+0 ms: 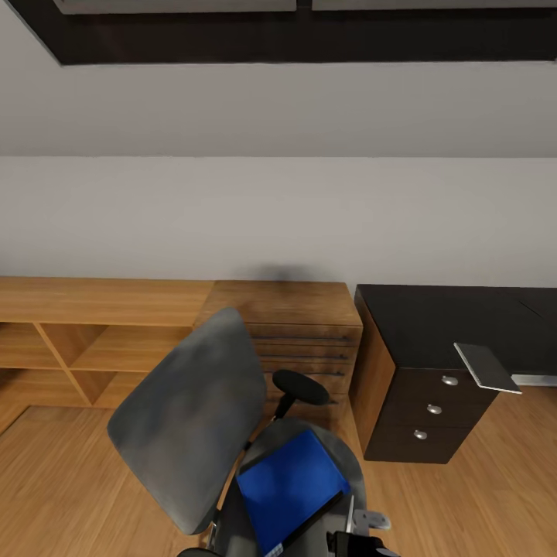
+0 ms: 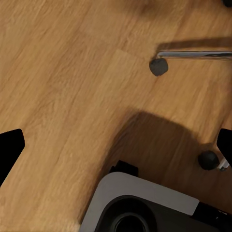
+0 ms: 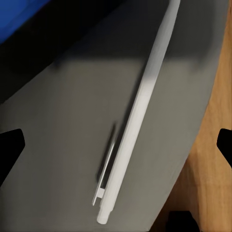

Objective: In the bedroom, organize the workspace by keeping the computer under the desk, ensuring the monitor is on the desk, placing the keyboard on the desk next to the monitor, placing the mouse on the desk next to the keyboard, moving the folder from the swivel chair onto the desk next to the mouse, stacking the notebook on top of the folder with the pen on top of the notebook, and positioning the swivel chair next to the desk.

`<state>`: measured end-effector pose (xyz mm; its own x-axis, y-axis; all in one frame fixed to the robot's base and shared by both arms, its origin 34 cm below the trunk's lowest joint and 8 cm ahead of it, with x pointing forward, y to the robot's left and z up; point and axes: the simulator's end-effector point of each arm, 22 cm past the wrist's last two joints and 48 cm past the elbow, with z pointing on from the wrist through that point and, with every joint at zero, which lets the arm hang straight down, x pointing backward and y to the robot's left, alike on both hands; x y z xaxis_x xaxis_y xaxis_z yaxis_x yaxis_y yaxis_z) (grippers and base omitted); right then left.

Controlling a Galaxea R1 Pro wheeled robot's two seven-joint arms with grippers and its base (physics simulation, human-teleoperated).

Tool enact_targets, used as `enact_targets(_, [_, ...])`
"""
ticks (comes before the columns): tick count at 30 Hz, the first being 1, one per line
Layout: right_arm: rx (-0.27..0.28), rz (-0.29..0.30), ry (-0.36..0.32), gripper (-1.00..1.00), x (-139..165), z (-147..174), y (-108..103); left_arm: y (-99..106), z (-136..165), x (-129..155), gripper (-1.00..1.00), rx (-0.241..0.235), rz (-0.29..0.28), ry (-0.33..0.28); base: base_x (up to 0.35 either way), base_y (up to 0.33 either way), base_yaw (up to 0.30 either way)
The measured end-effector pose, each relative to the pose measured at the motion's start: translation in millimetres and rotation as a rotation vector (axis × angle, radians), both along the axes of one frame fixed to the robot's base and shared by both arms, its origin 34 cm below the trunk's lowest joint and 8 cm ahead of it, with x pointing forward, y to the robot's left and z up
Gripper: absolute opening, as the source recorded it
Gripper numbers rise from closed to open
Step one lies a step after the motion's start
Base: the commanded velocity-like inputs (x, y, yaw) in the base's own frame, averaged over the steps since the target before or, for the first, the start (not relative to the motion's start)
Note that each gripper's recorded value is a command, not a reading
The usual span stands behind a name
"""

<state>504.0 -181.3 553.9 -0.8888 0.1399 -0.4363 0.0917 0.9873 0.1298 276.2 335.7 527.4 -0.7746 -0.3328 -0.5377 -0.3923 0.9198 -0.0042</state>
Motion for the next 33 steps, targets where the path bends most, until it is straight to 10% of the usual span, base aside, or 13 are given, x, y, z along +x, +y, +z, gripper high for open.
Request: enact_targets(33, [-0.009,-0.005,-0.024,1.00,3.8,1.5,-5.3,2.2,0.5,0.3,1.00,0.004,0.011,-0.003,0.000,0.000,0.000])
